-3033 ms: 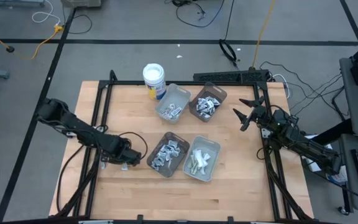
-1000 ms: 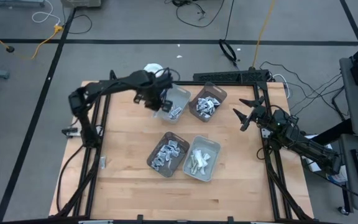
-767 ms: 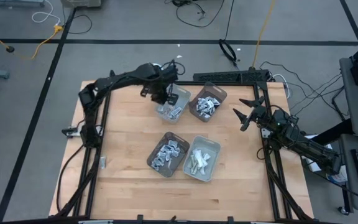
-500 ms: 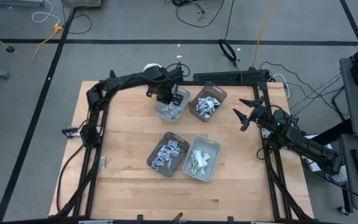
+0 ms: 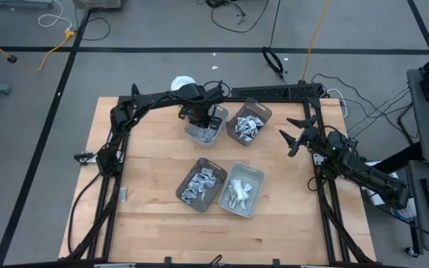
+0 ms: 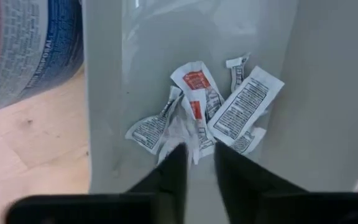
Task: Pick & Place First Aid Supplies
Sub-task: Put the orange ointment pack into the top gray bin
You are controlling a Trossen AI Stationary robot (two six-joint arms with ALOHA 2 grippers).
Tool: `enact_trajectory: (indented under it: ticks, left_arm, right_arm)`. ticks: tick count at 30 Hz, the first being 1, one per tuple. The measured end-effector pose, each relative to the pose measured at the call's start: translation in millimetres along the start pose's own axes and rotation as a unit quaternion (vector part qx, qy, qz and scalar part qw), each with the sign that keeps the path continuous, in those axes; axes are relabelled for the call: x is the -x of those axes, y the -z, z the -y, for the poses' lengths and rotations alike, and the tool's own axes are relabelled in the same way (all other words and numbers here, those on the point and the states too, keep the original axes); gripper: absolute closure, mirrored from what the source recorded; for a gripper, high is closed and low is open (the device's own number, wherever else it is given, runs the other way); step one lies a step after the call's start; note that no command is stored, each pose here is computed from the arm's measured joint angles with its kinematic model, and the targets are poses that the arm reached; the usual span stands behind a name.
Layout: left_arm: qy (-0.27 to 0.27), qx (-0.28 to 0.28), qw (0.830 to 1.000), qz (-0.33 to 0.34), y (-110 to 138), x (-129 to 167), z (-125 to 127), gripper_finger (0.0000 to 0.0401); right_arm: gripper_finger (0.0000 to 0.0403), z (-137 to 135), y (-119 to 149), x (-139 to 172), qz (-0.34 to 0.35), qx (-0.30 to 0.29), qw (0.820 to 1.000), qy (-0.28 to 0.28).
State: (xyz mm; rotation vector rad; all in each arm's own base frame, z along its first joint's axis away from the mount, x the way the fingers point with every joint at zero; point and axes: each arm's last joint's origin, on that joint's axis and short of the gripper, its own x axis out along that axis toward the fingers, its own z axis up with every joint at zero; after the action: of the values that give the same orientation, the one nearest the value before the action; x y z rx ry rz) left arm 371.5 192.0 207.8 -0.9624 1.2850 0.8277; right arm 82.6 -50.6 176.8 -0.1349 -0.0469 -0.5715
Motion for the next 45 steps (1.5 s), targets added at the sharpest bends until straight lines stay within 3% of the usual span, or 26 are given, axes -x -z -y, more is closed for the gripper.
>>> enact_trajectory:
  ticks: [7,13,26,45]
  left_arm:
    - [0.007,-0.01,1.0,0.001,-0.6,0.1,0.9,0.0205]
    - [0.023,0.011,0.999,0.026,4.9,26.1,-1.4,0.0154]
    - [0.023,0.043,0.997,0.057,41.9,70.2,-2.7,0.0146]
    - [-0.004,0.076,0.997,0.003,195.2,51.2,-37.6,0.0146]
  right_arm:
    - [0.014,0.0,0.0,0.0,0.0,0.0,1.0,0.0]
    - [0.014,0.0,0.0,0.0,0.0,0.0,1.0,0.0]
    - [0.014,0.0,0.0,0.0,0.0,0.0,1.0,0.0]
    - [0.014,0.0,-0.1,0.0,0.0,0.0,1.0,0.0]
